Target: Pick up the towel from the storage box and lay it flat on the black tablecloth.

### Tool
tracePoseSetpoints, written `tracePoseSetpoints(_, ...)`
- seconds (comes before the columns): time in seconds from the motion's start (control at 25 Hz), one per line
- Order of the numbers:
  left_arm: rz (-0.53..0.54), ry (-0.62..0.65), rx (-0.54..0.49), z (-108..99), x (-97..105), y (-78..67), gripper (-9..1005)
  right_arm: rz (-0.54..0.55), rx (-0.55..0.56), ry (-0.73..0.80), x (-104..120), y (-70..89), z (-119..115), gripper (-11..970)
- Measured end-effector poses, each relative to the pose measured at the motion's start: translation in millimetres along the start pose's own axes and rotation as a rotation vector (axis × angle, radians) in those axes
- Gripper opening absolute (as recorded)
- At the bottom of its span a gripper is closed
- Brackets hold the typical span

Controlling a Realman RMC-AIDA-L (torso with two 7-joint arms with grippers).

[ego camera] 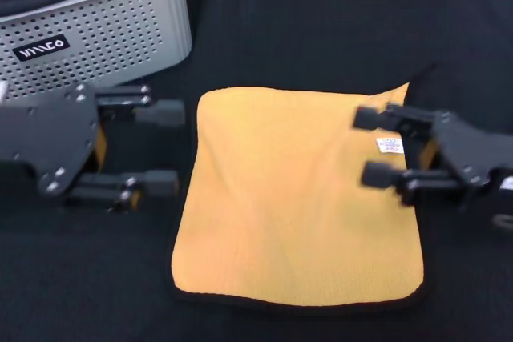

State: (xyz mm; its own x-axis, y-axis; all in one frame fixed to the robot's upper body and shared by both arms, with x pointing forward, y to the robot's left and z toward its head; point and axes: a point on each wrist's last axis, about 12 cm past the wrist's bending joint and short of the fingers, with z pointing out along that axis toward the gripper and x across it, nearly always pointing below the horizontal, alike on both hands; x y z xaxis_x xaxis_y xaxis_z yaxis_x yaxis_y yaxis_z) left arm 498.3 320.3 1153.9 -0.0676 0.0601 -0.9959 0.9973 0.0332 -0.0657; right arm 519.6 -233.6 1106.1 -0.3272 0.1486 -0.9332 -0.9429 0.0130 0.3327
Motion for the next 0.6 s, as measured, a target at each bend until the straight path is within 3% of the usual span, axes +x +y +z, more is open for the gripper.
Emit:
tracePoseSetpoints(0.28, -0.009, -0.02, -0.033, -12.6, 5.5, -10.5, 713, -0.117, -0.061, 0.141, 2.4, -4.4, 47.4, 868)
tracePoseSetpoints(0.6, -0.01, -0.025, -0.042, -15.0, 6.9, -13.2, 713, -0.187, -0.089, 0.185, -0.3, -1.8, 64.7, 868)
